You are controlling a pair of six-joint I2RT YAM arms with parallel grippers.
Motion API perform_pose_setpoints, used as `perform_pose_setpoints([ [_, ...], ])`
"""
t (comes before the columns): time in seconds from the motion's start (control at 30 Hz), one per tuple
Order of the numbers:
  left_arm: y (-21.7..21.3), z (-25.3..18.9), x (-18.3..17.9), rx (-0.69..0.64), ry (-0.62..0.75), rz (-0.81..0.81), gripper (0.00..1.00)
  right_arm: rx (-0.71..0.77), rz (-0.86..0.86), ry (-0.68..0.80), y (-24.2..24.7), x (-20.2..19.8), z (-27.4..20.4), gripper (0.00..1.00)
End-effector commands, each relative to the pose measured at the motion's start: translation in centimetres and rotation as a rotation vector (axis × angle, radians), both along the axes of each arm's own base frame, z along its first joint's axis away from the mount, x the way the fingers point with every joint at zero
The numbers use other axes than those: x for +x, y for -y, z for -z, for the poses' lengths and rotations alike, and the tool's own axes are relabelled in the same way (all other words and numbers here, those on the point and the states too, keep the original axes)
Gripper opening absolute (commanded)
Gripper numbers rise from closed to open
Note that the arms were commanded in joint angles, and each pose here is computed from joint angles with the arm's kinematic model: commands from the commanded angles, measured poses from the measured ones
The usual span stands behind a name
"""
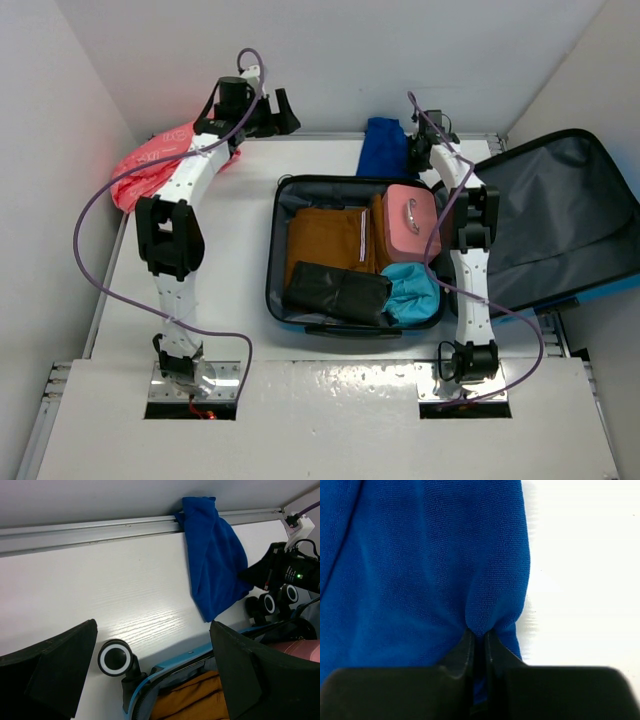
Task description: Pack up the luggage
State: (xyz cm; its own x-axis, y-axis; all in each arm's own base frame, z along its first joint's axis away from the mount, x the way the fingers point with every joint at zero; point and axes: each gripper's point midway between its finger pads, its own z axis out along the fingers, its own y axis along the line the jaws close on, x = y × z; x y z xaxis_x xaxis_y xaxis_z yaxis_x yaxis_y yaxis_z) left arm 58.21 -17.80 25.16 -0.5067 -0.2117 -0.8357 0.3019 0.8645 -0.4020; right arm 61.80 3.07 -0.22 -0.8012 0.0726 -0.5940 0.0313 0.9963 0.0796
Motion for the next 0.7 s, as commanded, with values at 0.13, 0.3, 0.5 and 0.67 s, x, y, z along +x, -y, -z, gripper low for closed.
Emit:
perform_pose_setpoints([
  [0.13,-0.3,-2.0,-0.5,-0.032,0.034,0.003,1.00,0.049,-0.067,0.186,-2.1,1.7,-6.1,0.00],
  [0.3,0.2,-1.3,-1.0,-0.063,-0.001,0.020,1.00,0.156,-0.137,0.541,-5.4,5.4,-19.6,0.00],
  [0.5,0.1,-1.4,-1.6,-0.064,0.005,0.020,1.00,0.243,-0.221,0.764,-9.6,2.6,-30.7,0.00],
  [0.67,-0.5,-1.9,-2.6,-0.059,0.021,-0.001,1.00,0.360,-0.311,0.861,-13.3,-1.1,-37.8,0.00],
])
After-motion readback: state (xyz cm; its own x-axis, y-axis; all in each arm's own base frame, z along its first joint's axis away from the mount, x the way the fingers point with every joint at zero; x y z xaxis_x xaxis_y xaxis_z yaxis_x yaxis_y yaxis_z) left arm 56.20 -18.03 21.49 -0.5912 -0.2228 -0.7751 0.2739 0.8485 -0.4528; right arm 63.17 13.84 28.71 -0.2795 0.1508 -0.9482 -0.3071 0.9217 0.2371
